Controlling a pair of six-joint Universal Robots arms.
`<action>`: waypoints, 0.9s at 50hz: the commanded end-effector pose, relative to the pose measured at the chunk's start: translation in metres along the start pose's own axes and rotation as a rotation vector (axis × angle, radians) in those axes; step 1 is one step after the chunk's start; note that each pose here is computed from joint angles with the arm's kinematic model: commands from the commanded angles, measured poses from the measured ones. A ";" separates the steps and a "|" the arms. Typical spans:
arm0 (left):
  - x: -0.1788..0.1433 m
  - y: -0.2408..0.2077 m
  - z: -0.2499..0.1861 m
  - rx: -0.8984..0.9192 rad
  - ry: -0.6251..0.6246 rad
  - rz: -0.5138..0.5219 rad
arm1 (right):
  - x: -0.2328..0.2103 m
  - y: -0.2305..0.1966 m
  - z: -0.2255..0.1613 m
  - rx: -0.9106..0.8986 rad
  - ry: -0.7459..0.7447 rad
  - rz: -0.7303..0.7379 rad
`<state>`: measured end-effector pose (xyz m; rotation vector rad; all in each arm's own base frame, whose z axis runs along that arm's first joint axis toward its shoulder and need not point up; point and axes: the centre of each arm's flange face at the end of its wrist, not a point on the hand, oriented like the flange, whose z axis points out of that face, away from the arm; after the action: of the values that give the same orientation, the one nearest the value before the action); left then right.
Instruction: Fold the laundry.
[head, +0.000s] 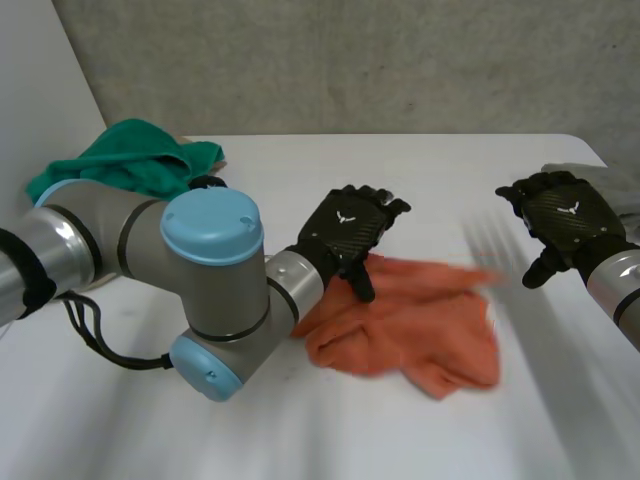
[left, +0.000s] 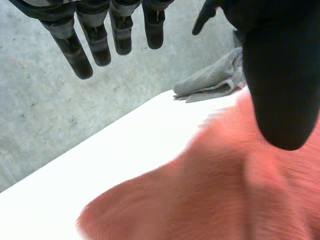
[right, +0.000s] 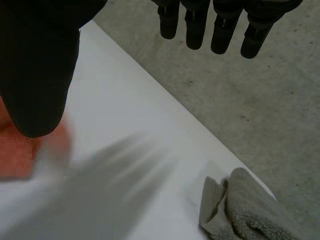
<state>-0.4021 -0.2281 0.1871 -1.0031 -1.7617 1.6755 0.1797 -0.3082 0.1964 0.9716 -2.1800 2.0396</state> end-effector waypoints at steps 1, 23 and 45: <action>-0.039 -0.049 -0.018 0.082 -0.102 0.018 | 0.007 -0.012 0.001 0.014 0.006 -0.006; -0.029 0.021 -0.073 -0.156 -0.104 0.003 | -0.005 -0.030 -0.008 -0.221 -0.206 0.072; 0.027 0.041 0.011 -0.124 -0.001 0.215 | -0.055 0.021 -0.057 -0.368 -0.244 0.125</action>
<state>-0.4132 -0.2040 0.1575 -1.2513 -1.7551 1.7169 0.1851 -0.2510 0.1743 1.0739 -2.6155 1.5382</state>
